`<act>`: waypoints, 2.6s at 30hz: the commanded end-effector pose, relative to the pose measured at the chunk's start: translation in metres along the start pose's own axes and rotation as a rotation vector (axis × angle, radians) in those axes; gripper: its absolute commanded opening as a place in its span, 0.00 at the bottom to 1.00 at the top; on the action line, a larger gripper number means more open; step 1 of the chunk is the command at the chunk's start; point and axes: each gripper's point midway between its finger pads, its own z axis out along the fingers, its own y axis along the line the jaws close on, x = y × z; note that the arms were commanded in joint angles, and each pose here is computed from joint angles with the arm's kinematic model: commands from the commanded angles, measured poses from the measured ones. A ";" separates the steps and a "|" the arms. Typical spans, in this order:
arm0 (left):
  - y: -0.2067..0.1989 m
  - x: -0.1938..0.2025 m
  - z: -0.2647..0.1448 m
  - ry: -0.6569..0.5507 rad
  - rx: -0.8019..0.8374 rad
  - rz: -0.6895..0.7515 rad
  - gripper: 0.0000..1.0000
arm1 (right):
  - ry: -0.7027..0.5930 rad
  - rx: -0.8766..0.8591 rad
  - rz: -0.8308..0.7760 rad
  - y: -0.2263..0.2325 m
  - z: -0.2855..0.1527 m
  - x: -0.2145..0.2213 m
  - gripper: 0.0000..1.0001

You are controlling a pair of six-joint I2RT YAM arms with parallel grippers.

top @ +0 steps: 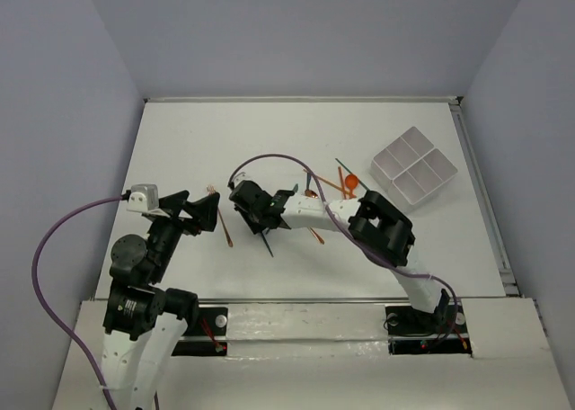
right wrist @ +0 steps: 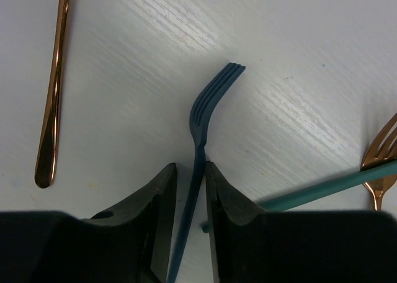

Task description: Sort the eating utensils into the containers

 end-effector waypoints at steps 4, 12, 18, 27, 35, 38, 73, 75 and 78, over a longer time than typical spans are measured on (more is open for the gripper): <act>-0.011 -0.030 -0.008 -0.091 0.025 0.010 0.99 | 0.041 0.129 -0.073 0.008 0.012 0.014 0.17; -0.007 -0.035 -0.010 -0.109 0.000 0.012 0.99 | -0.081 0.148 -0.024 0.010 0.000 -0.014 0.07; -0.007 -0.036 -0.012 -0.117 -0.004 0.012 0.99 | -0.482 0.043 0.155 -0.016 -0.085 -0.115 0.07; -0.013 -0.035 -0.014 -0.115 0.033 0.011 0.99 | -0.934 0.455 0.420 -0.254 -0.242 -0.137 0.07; -0.018 -0.035 -0.017 -0.119 0.057 0.011 0.99 | -1.093 0.833 0.583 -0.426 -0.329 -0.101 0.07; -0.020 -0.036 -0.018 -0.124 0.067 0.012 0.99 | -1.075 0.956 0.565 -0.464 -0.333 -0.092 0.07; -0.024 -0.033 -0.018 -0.111 0.086 0.015 0.99 | -0.966 1.169 0.322 -0.537 -0.275 -0.044 0.16; -0.024 -0.032 -0.018 -0.107 0.088 0.014 0.99 | -0.982 1.146 0.328 -0.532 -0.277 -0.044 0.28; -0.024 -0.033 -0.017 -0.107 0.091 0.015 0.99 | -0.995 1.110 0.339 -0.526 -0.281 -0.047 0.44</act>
